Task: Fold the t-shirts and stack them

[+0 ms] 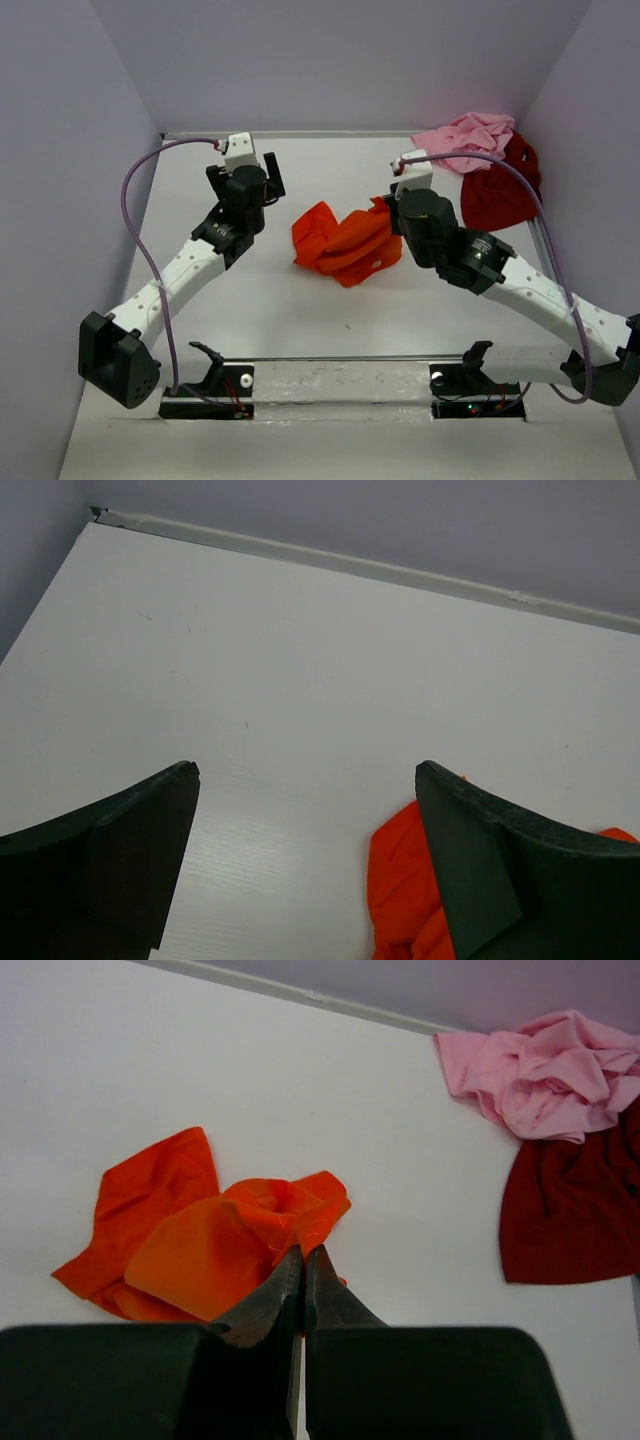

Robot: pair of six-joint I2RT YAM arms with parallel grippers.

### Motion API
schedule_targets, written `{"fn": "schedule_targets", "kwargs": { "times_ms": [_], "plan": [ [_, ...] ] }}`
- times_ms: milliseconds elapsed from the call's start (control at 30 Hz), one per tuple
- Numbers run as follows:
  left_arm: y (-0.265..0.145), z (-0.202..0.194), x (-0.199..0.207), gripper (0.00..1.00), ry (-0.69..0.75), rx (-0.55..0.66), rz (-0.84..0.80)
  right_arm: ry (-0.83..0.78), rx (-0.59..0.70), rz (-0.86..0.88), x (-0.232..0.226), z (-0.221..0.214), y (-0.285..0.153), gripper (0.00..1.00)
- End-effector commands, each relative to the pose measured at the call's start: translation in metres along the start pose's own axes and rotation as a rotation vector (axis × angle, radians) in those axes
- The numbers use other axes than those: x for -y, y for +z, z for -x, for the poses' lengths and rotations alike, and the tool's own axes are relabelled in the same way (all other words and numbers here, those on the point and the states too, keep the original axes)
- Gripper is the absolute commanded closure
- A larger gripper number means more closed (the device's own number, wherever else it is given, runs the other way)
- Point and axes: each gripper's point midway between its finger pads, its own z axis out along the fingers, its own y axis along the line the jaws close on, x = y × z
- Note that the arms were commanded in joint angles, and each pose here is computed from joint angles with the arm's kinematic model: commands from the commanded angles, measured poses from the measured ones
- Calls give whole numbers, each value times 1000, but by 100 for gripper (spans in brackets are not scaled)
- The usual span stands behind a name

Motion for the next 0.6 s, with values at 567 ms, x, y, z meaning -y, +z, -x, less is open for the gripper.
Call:
{"fn": "schedule_targets", "kwargs": {
  "times_ms": [567],
  "plan": [
    [-18,38,-10,1,-62,138,26,-9,357,304,-90,209,3,100]
  ]
}}
